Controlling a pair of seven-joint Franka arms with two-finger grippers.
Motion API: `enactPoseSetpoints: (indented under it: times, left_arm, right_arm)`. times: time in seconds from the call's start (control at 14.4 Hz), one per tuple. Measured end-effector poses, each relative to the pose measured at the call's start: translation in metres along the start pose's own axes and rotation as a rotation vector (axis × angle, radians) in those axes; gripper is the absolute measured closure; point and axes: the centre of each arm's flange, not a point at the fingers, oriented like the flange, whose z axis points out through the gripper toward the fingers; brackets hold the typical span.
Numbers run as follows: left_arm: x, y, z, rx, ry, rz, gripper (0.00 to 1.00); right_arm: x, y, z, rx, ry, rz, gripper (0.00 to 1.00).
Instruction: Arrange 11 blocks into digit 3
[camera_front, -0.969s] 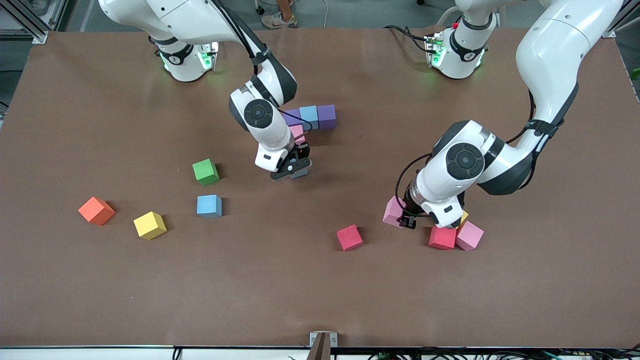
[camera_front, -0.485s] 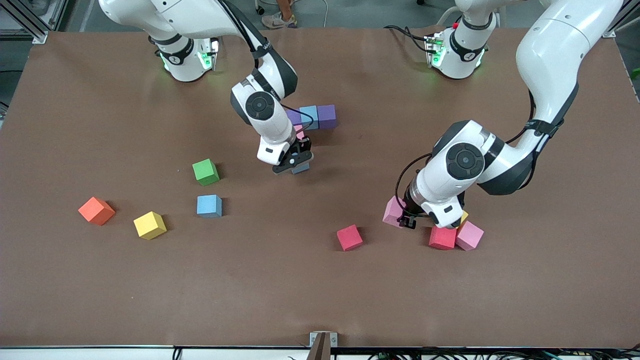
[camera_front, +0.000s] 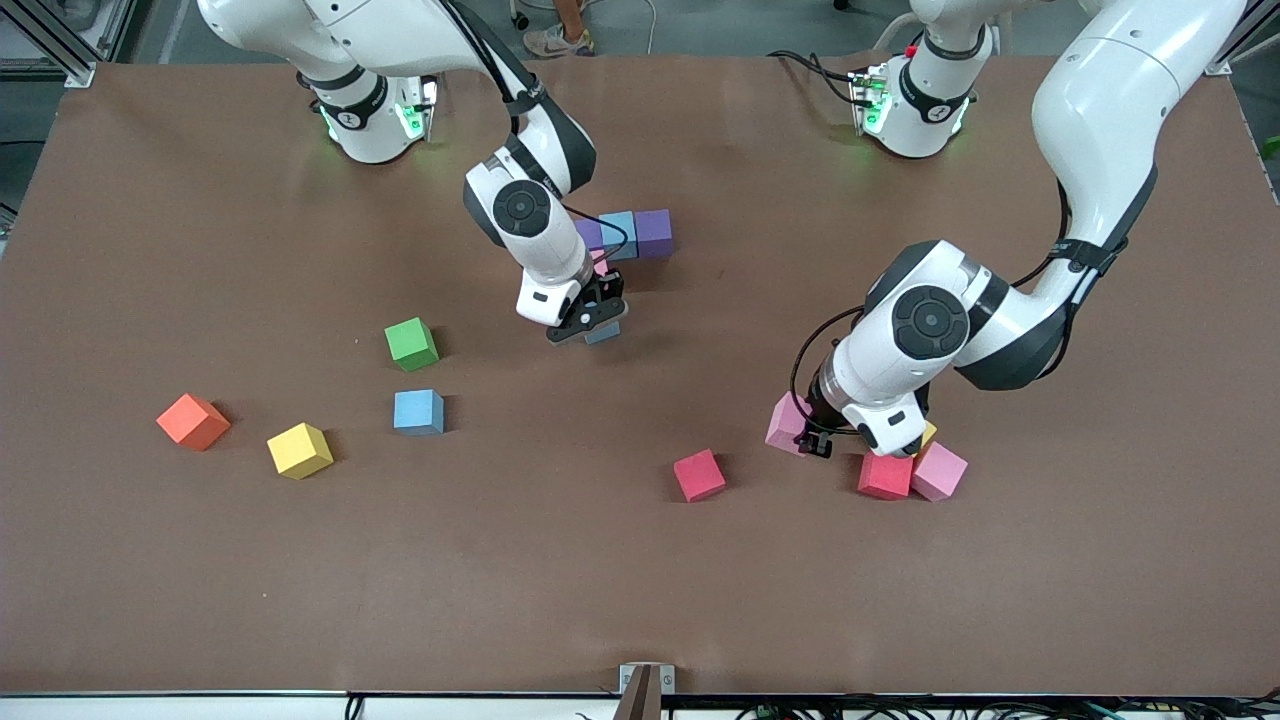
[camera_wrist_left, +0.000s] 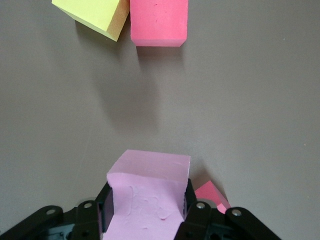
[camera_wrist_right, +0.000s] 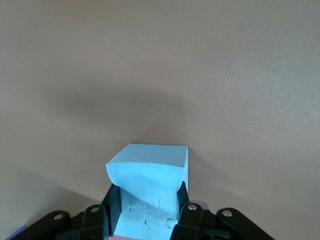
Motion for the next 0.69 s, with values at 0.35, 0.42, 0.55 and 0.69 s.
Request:
enactPoseSetpoints:
  times: [0.35,0.42,0.55,0.69]
  left_arm:
    - [0.0,0.0,0.0,0.0,0.0,0.0,0.92]
    - [0.0,0.0,0.0,0.0,0.0,0.0,0.92]
    - [0.0,0.0,0.0,0.0,0.0,0.0,0.92]
    - [0.0,0.0,0.0,0.0,0.0,0.0,0.92]
  right_arm:
    - [-0.001,-0.001,0.0,0.0,-0.001,-0.003,0.52]
    - [-0.002,-0.002,0.001,0.001,-0.003,-0.006,0.52]
    - [-0.007,-0.008,0.002,0.005,-0.009,-0.016,0.52]
    - [-0.01,-0.01,0.003,0.006,-0.013,-0.022,0.52]
